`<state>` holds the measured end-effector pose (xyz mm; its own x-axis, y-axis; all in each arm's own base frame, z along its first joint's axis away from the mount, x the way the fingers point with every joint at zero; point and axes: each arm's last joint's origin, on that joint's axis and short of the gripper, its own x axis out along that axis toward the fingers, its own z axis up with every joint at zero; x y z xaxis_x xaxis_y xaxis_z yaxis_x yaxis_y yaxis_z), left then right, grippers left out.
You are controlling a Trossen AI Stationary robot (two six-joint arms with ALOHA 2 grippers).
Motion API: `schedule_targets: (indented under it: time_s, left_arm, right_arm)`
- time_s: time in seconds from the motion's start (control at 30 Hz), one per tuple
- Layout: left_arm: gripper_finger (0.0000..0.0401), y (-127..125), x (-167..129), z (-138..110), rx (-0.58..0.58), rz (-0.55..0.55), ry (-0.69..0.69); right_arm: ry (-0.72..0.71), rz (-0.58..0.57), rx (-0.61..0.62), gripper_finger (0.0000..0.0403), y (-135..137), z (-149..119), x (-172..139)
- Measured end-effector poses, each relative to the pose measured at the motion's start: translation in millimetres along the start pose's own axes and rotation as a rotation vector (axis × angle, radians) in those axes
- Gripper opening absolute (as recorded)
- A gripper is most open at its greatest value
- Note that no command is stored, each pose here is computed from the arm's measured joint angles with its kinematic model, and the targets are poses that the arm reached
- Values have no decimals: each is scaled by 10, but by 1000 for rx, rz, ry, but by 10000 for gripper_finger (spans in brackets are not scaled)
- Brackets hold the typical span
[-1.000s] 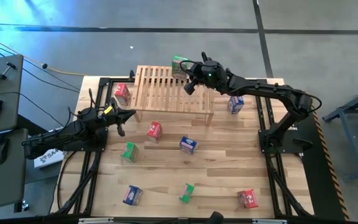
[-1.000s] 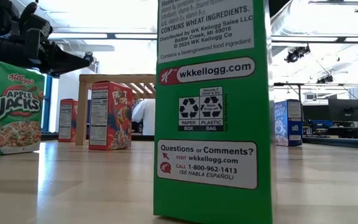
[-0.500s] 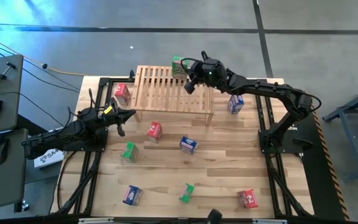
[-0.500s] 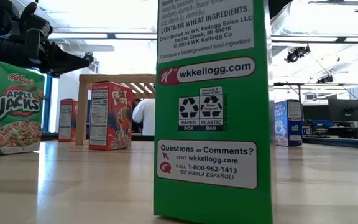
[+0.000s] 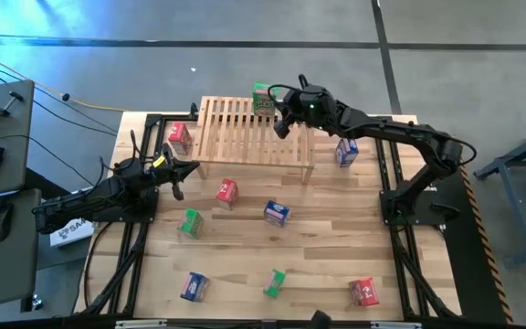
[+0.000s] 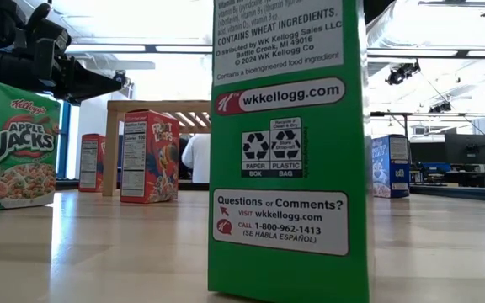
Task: Stack cereal on shelf
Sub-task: Put the top right green cereal box on the shelf, then put the top right blue cereal box on the shelf
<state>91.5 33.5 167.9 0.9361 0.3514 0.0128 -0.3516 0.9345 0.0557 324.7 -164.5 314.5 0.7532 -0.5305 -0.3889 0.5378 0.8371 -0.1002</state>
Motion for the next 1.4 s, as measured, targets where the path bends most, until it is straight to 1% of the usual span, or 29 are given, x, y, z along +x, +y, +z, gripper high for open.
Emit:
schedule_targets:
  time_s: [0.1, 0.2, 0.33, 0.47, 0.57, 0.67, 0.8, 0.93, 1.03, 1.23, 1.4]
  left_arm:
    - [0, 0, 0, 0, 0, 0, 0]
    - [0, 0, 0, 0, 0, 0, 0]
    - [0, 0, 0, 0, 0, 0, 0]
    - [0, 0, 0, 0, 0, 0, 0]
    - [0, 0, 0, 0, 0, 0, 0]
    - [0, 0, 0, 0, 0, 0, 0]
    - [0, 0, 0, 0, 0, 0, 0]
    - [0, 0, 0, 0, 0, 0, 0]
    - [0, 0, 0, 0, 0, 0, 0]
    - [0, 0, 0, 0, 0, 0, 0]
    - [0, 0, 0, 0, 0, 0, 0]
  right_arm:
    - [143, 36, 9, 13, 0, 71, -238]
    - [332, 37, 14, 47, 43, 143, -561]
    - [558, -39, 97, 118, 81, 125, -940]
    - [723, -175, 189, 195, 8, -61, -1198]
    - [764, -259, 290, 241, -64, -207, -1314]
    - [775, -323, 393, 269, -134, -378, -1359]
    - [783, -382, 472, 282, -203, -622, -1291]
    - [800, -463, 535, 282, -288, -850, -1190]
    - [787, -516, 567, 282, -363, -965, -1133]
    - [755, -474, 643, 282, -448, -1148, -1000]
    - [771, -529, 675, 282, -519, -1276, -993]
